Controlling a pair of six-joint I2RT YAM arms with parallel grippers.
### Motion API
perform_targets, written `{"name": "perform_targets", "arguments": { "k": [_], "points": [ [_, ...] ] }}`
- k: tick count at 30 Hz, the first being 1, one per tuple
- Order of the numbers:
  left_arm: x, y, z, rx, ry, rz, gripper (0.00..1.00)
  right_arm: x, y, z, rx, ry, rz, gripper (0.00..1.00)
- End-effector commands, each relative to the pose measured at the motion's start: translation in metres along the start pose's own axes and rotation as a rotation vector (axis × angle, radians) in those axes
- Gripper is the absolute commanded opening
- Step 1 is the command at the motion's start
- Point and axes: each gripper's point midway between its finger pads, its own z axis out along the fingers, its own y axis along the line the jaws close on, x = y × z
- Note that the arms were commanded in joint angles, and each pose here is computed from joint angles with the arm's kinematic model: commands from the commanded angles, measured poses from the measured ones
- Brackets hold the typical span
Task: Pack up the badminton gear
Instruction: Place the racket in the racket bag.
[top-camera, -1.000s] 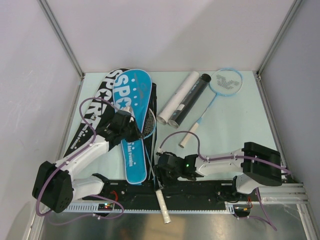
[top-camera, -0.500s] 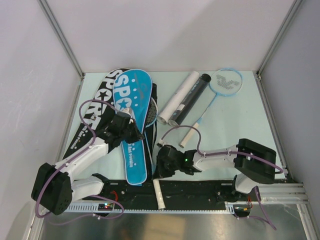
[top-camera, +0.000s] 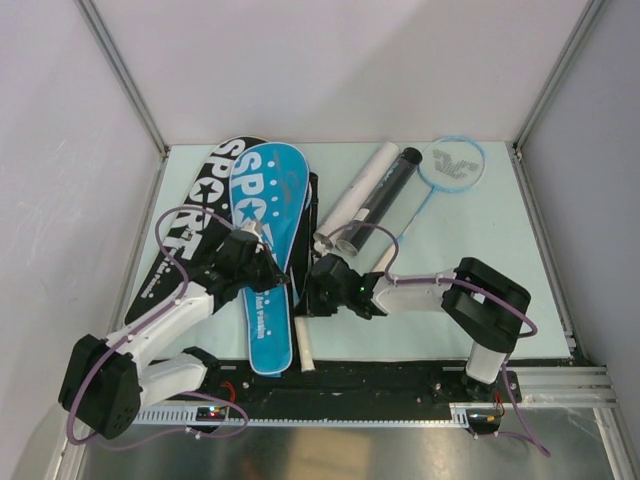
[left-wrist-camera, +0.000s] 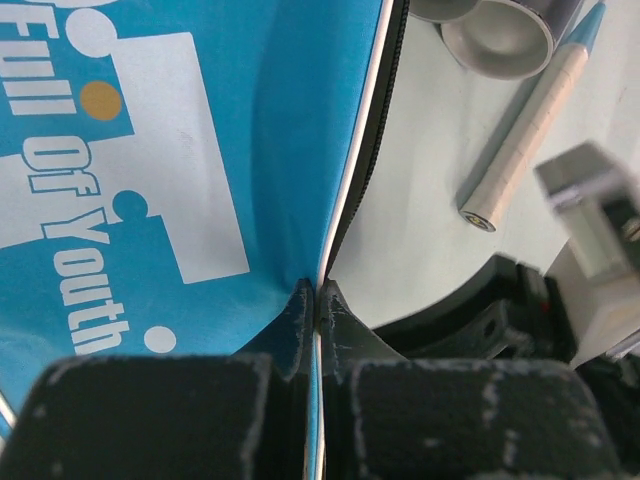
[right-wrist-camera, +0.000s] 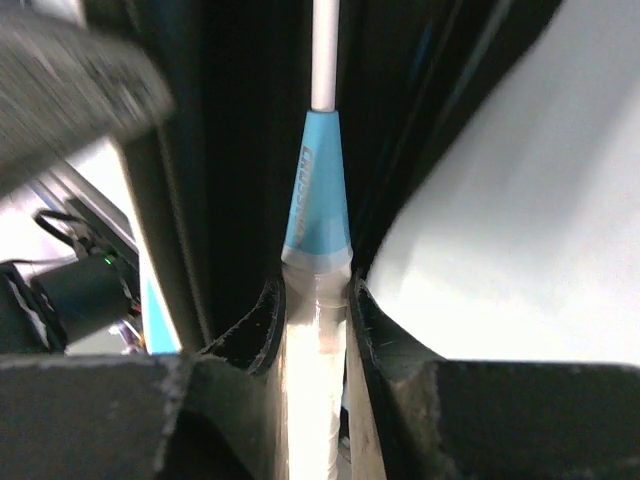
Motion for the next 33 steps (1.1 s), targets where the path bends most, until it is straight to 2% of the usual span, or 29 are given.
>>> {"name": "perform_targets", "arguments": {
  "k": [1,13,18,22,28,33],
  "points": [
    [-0.004,-0.019,-0.008,0.093,-0.028,-0.032,0.0,-0.063,0.044,-0.002,-0.118,-0.145,-0.025,0.0],
    [0.006,-0.031,-0.011,0.199,-0.022,-0.165,0.0,-0.126,0.042,0.026,-0.148,-0.263,0.112,0.0],
    [-0.001,-0.028,-0.008,0.195,-0.062,-0.205,0.0,-0.131,0.036,0.036,-0.145,-0.278,0.2,0.0],
    [-0.004,-0.023,-0.006,0.184,-0.083,-0.226,0.0,-0.129,0.044,0.04,-0.215,-0.266,0.212,0.02],
    [-0.001,-0.009,0.003,0.149,-0.071,-0.243,0.0,-0.116,0.046,0.042,-0.245,-0.205,0.185,0.27],
    [-0.004,0.001,0.007,0.121,-0.081,-0.25,0.0,-0.113,0.038,0.017,-0.177,-0.187,0.098,0.46]
  ]
}}
